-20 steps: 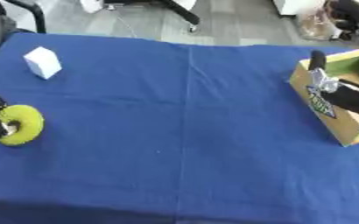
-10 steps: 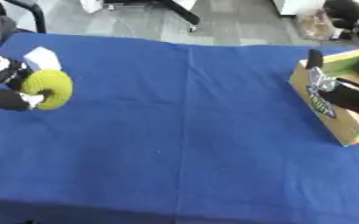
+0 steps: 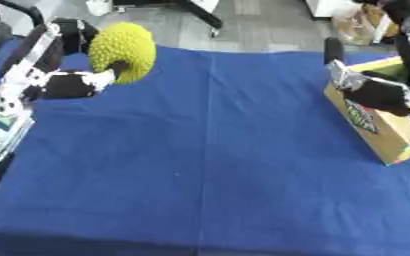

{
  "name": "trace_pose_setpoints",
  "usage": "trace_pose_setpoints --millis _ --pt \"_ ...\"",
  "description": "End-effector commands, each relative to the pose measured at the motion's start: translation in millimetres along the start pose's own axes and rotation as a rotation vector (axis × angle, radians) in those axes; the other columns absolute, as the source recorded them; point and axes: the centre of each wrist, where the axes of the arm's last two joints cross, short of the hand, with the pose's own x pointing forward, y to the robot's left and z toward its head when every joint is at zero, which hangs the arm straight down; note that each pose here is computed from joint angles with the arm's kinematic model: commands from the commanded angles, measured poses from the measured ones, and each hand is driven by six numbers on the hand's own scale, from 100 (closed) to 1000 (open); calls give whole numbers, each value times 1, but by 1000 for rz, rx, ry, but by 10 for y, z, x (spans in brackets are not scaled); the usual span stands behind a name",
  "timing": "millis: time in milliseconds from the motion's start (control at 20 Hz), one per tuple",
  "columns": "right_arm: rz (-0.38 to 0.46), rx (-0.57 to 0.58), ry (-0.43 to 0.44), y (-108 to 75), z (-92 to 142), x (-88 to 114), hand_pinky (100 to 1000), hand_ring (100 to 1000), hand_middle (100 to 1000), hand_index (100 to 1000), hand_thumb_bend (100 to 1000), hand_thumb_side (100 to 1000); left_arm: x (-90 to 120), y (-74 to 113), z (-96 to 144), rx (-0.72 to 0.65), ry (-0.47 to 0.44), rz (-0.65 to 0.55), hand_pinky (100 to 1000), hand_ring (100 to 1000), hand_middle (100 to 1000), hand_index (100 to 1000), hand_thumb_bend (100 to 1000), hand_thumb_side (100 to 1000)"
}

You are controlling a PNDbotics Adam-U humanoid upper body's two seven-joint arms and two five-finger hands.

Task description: Pick up the objects with one hand, pass them to the other hand, and then place them into the box on the other side of the table.

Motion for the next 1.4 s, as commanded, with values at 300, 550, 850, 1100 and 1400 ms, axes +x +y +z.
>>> trace_pose_setpoints --millis 300,550,850,1100,1400 --pt "-87 141 -174 62 -370 289 830 852 852 926 127 204 176 -309 -181 -110 -102 138 613 396 403 571 398 103" --pt "-89 237 -174 192 -389 225 831 858 853 927 149 234 285 -376 -200 -228 -80 136 618 396 404 573 405 107" --pt "-78 334 -197 361 -427 167 830 863 854 927 168 266 380 -439 -196 -326 -48 152 621 396 404 576 417 104" --pt "-71 380 -212 466 -448 136 831 867 856 928 182 275 436 -531 -218 -373 -56 187 620 396 405 576 415 100" --pt "-42 420 -203 535 -404 60 832 869 858 926 218 271 488 -583 -213 -416 -68 232 619 397 406 577 414 100"
